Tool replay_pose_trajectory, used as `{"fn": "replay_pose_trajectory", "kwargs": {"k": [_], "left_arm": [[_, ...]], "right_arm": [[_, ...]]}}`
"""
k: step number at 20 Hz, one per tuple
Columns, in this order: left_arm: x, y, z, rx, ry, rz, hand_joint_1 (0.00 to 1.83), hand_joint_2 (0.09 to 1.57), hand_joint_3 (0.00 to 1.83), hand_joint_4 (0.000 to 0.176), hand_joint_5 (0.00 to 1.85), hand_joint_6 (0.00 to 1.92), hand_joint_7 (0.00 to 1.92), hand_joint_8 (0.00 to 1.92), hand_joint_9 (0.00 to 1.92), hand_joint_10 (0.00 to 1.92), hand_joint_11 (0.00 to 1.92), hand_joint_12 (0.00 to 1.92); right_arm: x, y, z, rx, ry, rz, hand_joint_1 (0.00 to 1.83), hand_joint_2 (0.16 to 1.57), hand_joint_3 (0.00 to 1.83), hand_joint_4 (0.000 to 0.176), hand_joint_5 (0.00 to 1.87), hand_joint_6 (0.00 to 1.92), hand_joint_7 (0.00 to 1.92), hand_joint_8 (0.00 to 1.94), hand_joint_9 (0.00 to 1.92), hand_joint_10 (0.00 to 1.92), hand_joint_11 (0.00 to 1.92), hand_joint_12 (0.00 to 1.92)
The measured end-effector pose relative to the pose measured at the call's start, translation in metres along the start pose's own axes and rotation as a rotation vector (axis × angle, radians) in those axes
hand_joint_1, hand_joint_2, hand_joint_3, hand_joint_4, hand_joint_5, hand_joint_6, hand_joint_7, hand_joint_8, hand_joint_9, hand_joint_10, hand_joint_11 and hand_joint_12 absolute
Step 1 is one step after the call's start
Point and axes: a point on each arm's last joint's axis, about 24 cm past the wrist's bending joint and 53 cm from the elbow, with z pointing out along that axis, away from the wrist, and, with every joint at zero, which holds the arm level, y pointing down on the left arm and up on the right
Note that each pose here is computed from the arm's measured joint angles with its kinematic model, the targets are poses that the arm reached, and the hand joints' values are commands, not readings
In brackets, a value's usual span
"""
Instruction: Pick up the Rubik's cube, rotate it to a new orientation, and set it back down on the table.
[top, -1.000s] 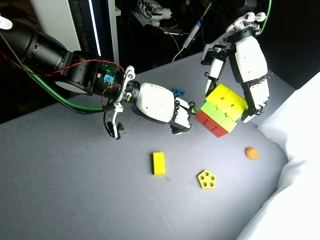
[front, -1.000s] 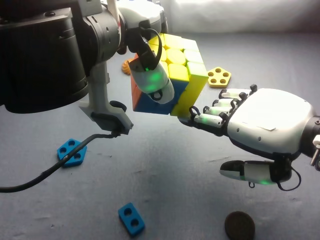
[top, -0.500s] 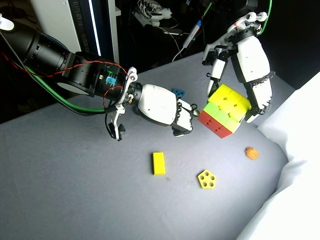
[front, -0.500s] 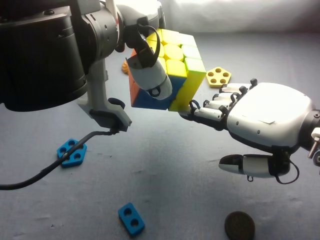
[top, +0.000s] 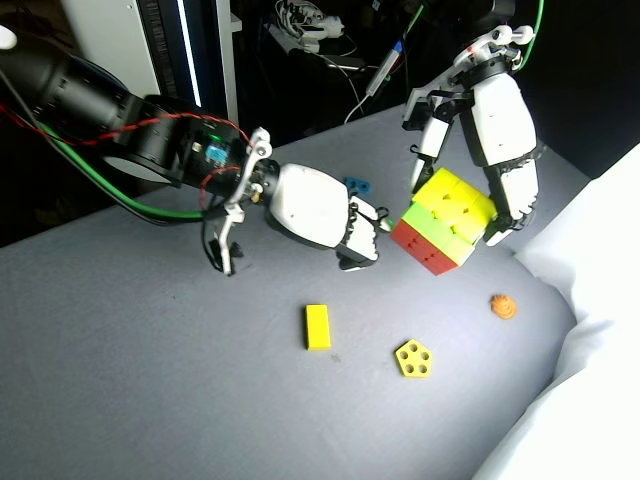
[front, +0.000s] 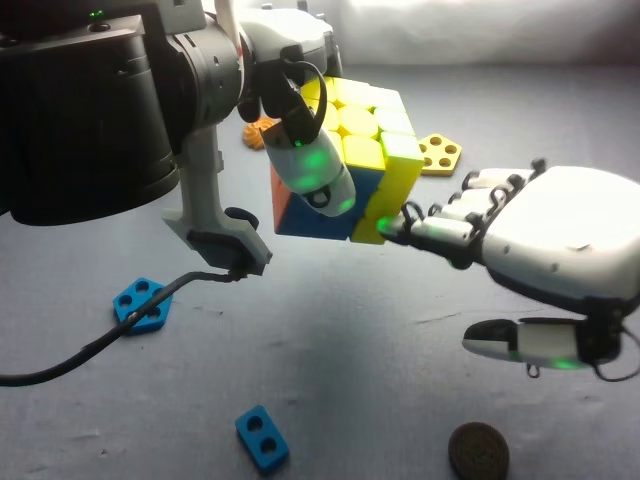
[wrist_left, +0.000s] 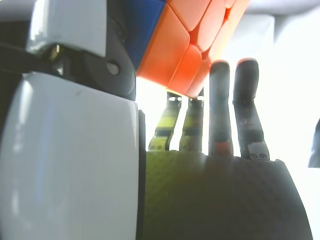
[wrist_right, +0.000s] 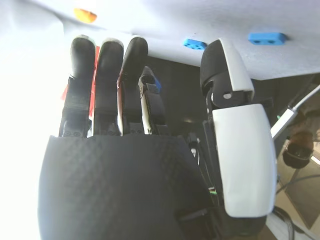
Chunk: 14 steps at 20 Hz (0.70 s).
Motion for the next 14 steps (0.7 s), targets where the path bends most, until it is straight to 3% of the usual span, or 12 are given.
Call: {"fn": "replay_pose_trajectory", "kwargs": {"k": [4, 7, 10, 14], "left_arm": [[0.001, 0.000, -0.001, -0.001, 0.003, -0.001, 1.24, 1.10, 0.00, 0.002, 0.10, 1.66, 0.01, 1.74, 0.10, 1.80, 0.16, 1.82], [0.006, 0.001, -0.001, 0.000, 0.010, -0.017, 1.21, 1.14, 0.01, 0.000, 0.07, 1.69, 0.01, 1.75, 0.07, 1.80, 0.11, 1.86], [0.014, 0.006, -0.001, -0.009, 0.026, -0.023, 1.20, 1.13, 0.01, 0.000, 0.07, 1.71, 0.00, 1.78, 0.07, 1.82, 0.11, 1.84], [0.020, 0.015, 0.001, -0.008, 0.008, -0.090, 1.24, 1.11, 0.00, 0.000, 0.09, 1.69, 0.04, 1.72, 0.11, 1.77, 0.13, 1.82]], "right_arm": [[-0.031, 0.037, -0.023, -0.141, -0.040, 0.048, 0.78, 1.19, 0.00, 0.000, 0.10, 0.01, 0.29, 1.50, 0.30, 1.87, 0.21, 1.92], [-0.074, 0.049, -0.034, -0.194, -0.155, 0.063, 0.75, 1.20, 0.00, 0.000, 0.09, 0.00, 0.26, 1.49, 0.27, 1.87, 0.18, 1.92], [-0.086, 0.036, -0.034, -0.154, -0.197, 0.036, 0.74, 1.20, 0.00, 0.000, 0.09, 0.00, 0.28, 1.50, 0.28, 1.88, 0.20, 1.92], [-0.082, 0.011, -0.030, -0.097, -0.179, 0.015, 0.75, 1.20, 0.00, 0.000, 0.07, 0.00, 0.26, 1.49, 0.27, 1.87, 0.20, 1.92]]}}
